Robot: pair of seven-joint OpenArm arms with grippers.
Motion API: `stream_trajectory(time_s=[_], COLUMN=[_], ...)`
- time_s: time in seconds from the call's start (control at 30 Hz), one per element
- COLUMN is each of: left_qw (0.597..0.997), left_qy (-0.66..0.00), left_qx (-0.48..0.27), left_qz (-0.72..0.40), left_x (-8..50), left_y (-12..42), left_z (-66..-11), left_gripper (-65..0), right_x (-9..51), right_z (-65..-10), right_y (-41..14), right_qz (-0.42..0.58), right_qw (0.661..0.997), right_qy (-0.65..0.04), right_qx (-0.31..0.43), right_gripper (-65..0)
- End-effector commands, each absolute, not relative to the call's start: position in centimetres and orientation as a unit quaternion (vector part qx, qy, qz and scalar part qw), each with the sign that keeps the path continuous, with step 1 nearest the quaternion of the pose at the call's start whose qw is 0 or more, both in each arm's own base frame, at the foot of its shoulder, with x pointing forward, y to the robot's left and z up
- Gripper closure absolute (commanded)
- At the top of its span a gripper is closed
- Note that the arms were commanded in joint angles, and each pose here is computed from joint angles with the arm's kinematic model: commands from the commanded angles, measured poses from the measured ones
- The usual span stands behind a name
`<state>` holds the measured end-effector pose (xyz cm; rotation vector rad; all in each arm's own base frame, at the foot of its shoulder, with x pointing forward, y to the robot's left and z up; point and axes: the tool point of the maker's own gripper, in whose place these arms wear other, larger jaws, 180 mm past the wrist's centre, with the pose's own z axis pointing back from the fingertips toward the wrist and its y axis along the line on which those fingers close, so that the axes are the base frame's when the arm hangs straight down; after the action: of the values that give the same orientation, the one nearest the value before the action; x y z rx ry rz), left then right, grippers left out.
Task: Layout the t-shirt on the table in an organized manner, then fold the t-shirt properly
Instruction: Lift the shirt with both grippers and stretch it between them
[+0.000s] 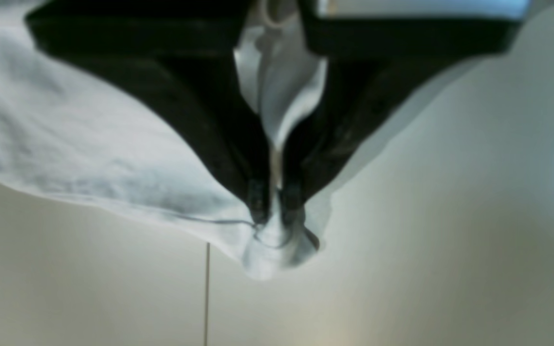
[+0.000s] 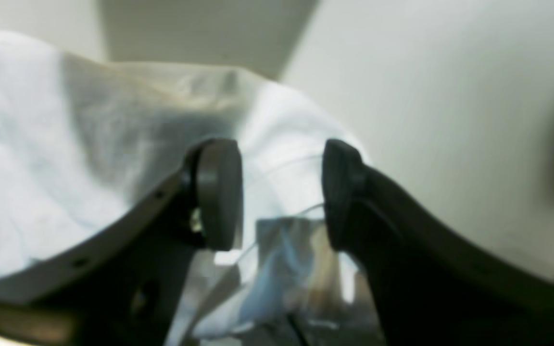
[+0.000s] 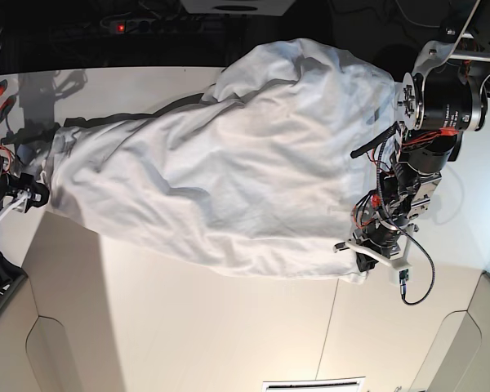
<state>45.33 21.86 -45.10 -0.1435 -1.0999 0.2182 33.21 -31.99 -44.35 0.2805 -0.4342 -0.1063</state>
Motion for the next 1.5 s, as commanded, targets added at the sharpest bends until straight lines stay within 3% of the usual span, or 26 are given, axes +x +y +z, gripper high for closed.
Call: stream_trajectory(time_s=[0.0,0.07,0.13,0.27,0.43,0.6,0.9,1.03,1.23,1.37,1.47], left_qw=[0.837,0.837,0.837,0.829,0.791,0.765,0.747,0.714,0.639,0.595,0.589], left_qy=[-0.533,-0.533,-0.533,-0.542,-0.581,-0.614,-0.642,-0.683,-0.751,-0.780,-0.769], left_qx=[-0.068,-0.068,-0.069,-0.115,-0.192,-0.196,-0.172,-0.152,-0.163,-0.193,-0.245], left_qz=[0.100,0.100,0.100,0.079,0.026,-0.002,-0.012,-0.004,-0.014,-0.012,-0.041], left_x=[46.4,46.4,46.4,46.6,47.3,48.6,51.2,54.5,58.4,59.0,58.2], left_y=[22.1,22.1,22.1,21.3,21.5,24.1,24.5,25.4,25.3,25.3,24.6], left_z=[-43.8,-43.8,-43.8,-42.9,-38.3,-33.0,-28.3,-22.3,-8.9,-0.6,2.6], left_gripper=[0.0,0.0,0.0,0.0,0.0,0.0,0.0,0.0,0.0,0.0,0.0], right_x=[33.9,33.4,32.8,33.0,35.3,37.5,42.8,46.6,52.3,54.4,54.2], right_z=[-43.4,-44.0,-44.6,-44.4,-41.5,-37.8,-32.6,-29.1,-20.4,-15.1,-12.9], right_y=[-32.5,-32.0,-31.6,-31.1,-30.5,-29.6,-24.0,-22.1,-21.0,-21.1,-20.5], right_qz=[-0.051,-0.052,-0.055,-0.061,-0.033,0.013,0.063,0.066,0.075,0.080,0.088], right_qw=[0.962,0.963,0.965,0.962,0.952,0.941,0.896,0.871,0.830,0.810,0.806], right_qy=[-0.230,-0.223,-0.211,-0.215,-0.260,-0.308,-0.414,-0.466,-0.535,-0.564,-0.562], right_qx=[0.137,0.142,0.145,0.156,0.156,0.141,0.149,0.141,0.142,0.142,0.165], right_gripper=[-27.3,-17.2,0.0,0.0,0.0,0.0,0.0,0.0,0.0,0.0,0.0])
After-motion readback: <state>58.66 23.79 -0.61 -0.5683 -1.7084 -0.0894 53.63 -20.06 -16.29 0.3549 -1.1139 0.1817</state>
